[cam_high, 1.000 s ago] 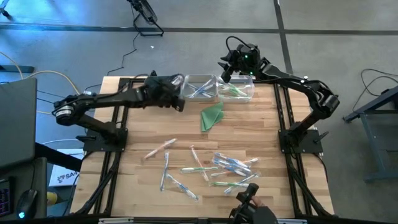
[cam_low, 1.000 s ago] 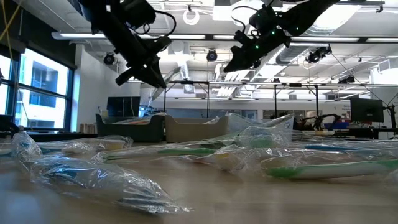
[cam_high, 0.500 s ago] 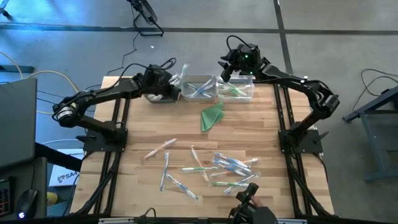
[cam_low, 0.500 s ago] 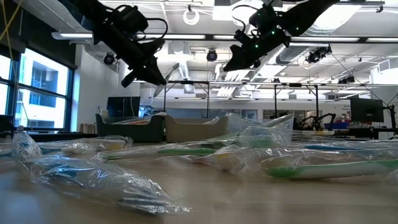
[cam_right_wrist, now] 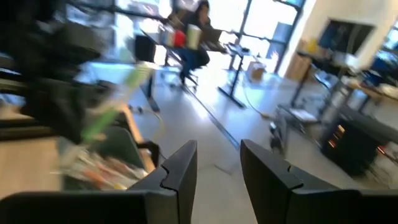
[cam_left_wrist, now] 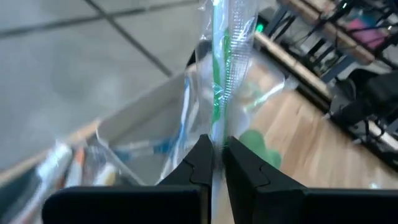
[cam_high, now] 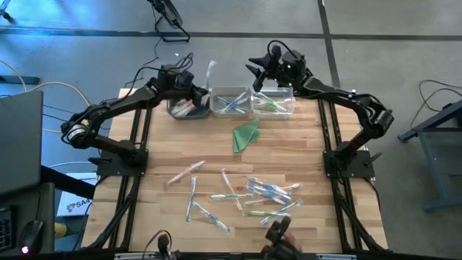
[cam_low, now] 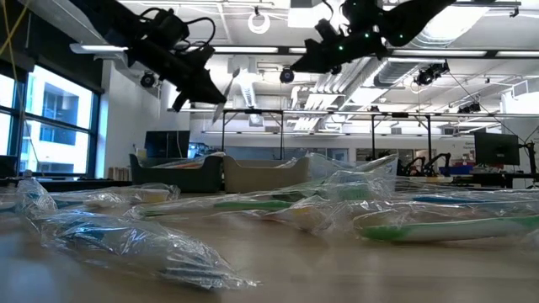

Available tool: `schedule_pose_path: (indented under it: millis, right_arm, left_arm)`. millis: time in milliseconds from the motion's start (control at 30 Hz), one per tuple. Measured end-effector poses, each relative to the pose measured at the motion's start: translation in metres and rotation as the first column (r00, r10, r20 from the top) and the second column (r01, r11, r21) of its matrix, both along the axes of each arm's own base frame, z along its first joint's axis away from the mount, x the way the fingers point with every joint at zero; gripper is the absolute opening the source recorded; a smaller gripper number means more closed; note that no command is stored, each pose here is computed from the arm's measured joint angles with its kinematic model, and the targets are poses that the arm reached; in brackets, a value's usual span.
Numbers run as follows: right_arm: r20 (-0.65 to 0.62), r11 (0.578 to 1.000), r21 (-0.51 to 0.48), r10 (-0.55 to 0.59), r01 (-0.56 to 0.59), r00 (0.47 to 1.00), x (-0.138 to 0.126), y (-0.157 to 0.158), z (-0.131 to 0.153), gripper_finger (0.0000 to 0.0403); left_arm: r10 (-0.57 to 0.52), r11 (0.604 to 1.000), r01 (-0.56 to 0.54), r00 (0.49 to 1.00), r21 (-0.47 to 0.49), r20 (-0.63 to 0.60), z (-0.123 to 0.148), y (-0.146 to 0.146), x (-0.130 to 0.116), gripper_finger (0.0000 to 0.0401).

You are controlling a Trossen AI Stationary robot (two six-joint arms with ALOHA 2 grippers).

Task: Pick & Place Toothbrushes
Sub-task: Put the green toothbrush into the transparent bin

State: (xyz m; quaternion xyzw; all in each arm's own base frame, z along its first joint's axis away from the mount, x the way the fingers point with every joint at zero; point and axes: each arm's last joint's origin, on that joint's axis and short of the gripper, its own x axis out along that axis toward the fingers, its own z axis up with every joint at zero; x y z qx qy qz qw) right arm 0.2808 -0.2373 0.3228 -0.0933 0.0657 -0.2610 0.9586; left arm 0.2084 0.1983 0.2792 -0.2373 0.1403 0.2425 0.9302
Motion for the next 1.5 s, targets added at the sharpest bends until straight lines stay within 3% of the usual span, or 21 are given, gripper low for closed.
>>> schedule_pose_path:
  millis: [167,533,800,1067,1200,1300,1500]
  right_arm:
    - [0.051,0.994,-0.043,0.104,-0.102,0.993,0.009,0.011,0.006,0.0116]
    - [0.109,0.982,-0.100,0.169,-0.158,0.980,0.022,0.030,0.014,0.0116]
    - [0.192,0.982,-0.003,0.186,-0.189,0.964,0.032,0.029,0.007,0.0116]
    - [0.285,0.953,0.084,0.256,-0.291,0.923,0.057,0.022,-0.024,0.0116]
    - [0.297,0.922,0.126,0.317,-0.366,0.901,0.072,0.021,-0.032,0.0116]
    - [0.299,0.901,0.125,0.364,-0.415,0.882,0.085,0.018,-0.033,0.0116]
    - [0.315,0.899,0.112,0.372,-0.423,0.873,0.100,0.013,-0.025,0.0116]
  left_arm:
    - [0.011,0.998,-0.014,0.999,0.068,0.049,0.007,0.008,-0.004,0.0015]
    - [-0.031,0.982,0.028,0.999,0.185,0.010,0.008,0.008,-0.004,0.0015]
    - [-0.085,0.972,0.070,0.995,0.226,0.060,0.014,0.008,-0.002,0.0015]
    - [-0.110,0.957,0.083,0.991,0.279,0.082,0.019,0.009,-0.001,0.0015]
    - [-0.190,0.939,0.152,0.977,0.308,0.097,0.021,0.007,0.000,0.0015]
    - [-0.204,0.938,0.165,0.974,0.305,0.102,0.021,0.006,0.000,0.0015]
    - [-0.206,0.939,0.166,0.973,0.303,0.105,0.022,0.006,0.000,0.0015]
